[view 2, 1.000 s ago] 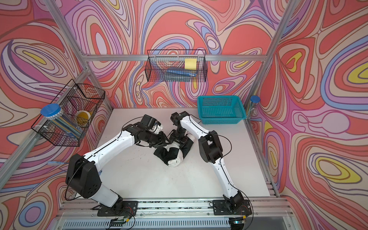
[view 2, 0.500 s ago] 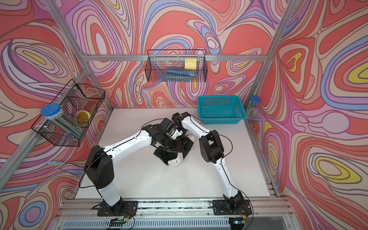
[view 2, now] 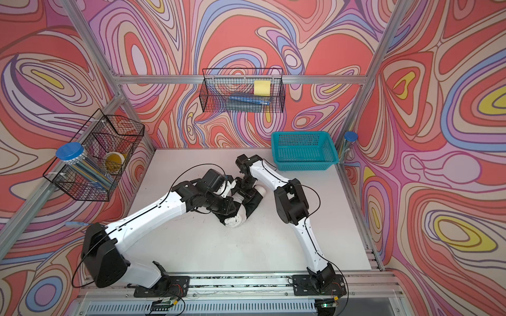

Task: Roll up the pillowcase
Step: Roll the pillowcase at the center of the board.

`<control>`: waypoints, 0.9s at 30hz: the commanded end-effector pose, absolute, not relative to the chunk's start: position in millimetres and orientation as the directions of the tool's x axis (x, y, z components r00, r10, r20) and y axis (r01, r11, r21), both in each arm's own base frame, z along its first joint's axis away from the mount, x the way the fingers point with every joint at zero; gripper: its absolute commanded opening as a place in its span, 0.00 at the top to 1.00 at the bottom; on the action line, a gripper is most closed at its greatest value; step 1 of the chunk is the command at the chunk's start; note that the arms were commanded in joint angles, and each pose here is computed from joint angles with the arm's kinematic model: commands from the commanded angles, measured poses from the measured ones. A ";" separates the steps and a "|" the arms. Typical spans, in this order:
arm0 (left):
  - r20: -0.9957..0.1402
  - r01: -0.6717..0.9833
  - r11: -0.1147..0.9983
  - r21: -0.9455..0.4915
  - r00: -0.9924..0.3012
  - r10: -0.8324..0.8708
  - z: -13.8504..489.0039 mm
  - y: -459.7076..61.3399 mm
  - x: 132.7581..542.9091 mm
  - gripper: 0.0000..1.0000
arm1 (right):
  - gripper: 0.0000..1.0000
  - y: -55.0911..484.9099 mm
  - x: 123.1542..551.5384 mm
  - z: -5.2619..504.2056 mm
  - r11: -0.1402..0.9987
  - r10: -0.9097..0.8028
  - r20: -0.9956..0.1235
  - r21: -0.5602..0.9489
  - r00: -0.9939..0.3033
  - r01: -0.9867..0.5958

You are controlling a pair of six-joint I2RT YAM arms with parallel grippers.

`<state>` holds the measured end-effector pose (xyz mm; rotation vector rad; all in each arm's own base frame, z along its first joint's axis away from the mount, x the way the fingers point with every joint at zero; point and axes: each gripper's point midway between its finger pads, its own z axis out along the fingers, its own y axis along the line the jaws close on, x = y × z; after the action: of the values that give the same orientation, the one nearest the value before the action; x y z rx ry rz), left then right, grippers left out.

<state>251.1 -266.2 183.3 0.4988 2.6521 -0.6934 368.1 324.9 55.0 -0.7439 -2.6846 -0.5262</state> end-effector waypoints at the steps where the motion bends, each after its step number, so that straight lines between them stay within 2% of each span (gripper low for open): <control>1: -0.458 0.467 0.827 -0.314 -0.837 0.299 173.1 -256.2 249.4 0.52 | 0.35 339.1 375.7 16.9 0.807 0.409 0.356 0.288 -0.840 0.515; 3: -0.488 0.489 0.819 -0.302 -0.816 0.308 174.6 -262.1 248.4 0.44 | 0.35 338.8 376.6 17.0 0.809 0.410 0.349 0.288 -0.843 0.513; 6: -0.521 0.527 0.815 -0.241 -0.779 0.349 169.6 -270.4 247.1 0.42 | 0.35 339.4 377.1 17.5 0.808 0.409 0.352 0.289 -0.842 0.513; 9: -0.561 0.523 0.838 -0.159 -0.746 0.359 157.2 -270.1 251.5 0.42 | 0.35 340.5 378.0 18.4 0.807 0.406 0.354 0.293 -0.843 0.512; 14: -0.663 0.419 0.908 0.016 -0.676 0.323 148.6 -249.9 276.1 0.44 | 0.35 341.7 378.0 17.6 0.806 0.403 0.356 0.298 -0.843 0.511; 20: -0.753 0.287 0.956 0.054 -0.618 0.228 154.1 -237.5 299.2 0.44 | 0.35 342.7 376.9 15.9 0.804 0.399 0.363 0.302 -0.842 0.512; 27: -0.772 0.180 0.977 0.113 -0.603 0.201 150.6 -222.8 311.1 0.49 | 0.35 345.4 376.7 13.9 0.797 0.397 0.375 0.310 -0.837 0.517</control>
<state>297.9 -235.6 143.4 0.3799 2.2929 -0.0540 375.4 338.9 59.0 -0.7270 -2.6752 -0.6289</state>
